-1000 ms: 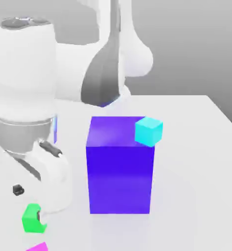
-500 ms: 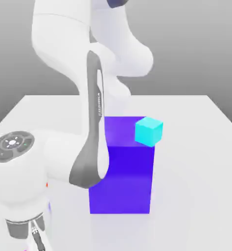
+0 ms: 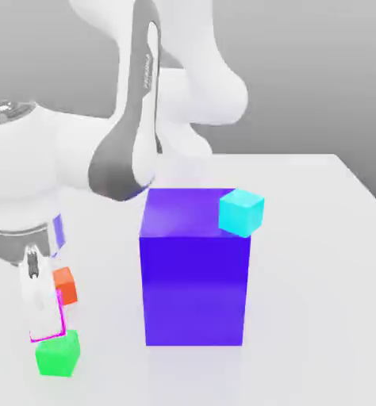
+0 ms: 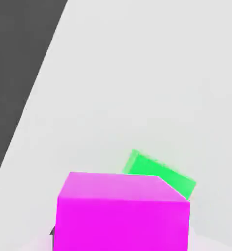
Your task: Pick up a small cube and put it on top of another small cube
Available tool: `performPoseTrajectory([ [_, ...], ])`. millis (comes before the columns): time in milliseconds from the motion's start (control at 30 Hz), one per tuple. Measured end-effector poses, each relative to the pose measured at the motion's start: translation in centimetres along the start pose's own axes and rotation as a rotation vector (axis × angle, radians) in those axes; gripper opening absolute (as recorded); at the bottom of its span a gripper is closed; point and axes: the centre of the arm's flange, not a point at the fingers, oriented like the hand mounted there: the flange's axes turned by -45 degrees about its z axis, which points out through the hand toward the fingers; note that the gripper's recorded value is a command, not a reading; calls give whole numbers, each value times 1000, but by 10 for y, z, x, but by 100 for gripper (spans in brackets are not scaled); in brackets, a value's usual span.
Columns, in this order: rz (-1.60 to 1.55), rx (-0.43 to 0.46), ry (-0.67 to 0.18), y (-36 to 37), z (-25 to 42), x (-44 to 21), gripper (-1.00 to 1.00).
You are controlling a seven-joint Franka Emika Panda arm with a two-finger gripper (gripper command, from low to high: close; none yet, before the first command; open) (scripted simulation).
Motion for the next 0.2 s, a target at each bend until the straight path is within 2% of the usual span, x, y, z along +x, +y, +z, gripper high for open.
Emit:
performPoseTrajectory([
  [100,6,-1,1,3,35,-1,-100],
  [133,6,-1,0,4,44,-1,100],
  [200,6,-1,0,3,44,-1,100],
])
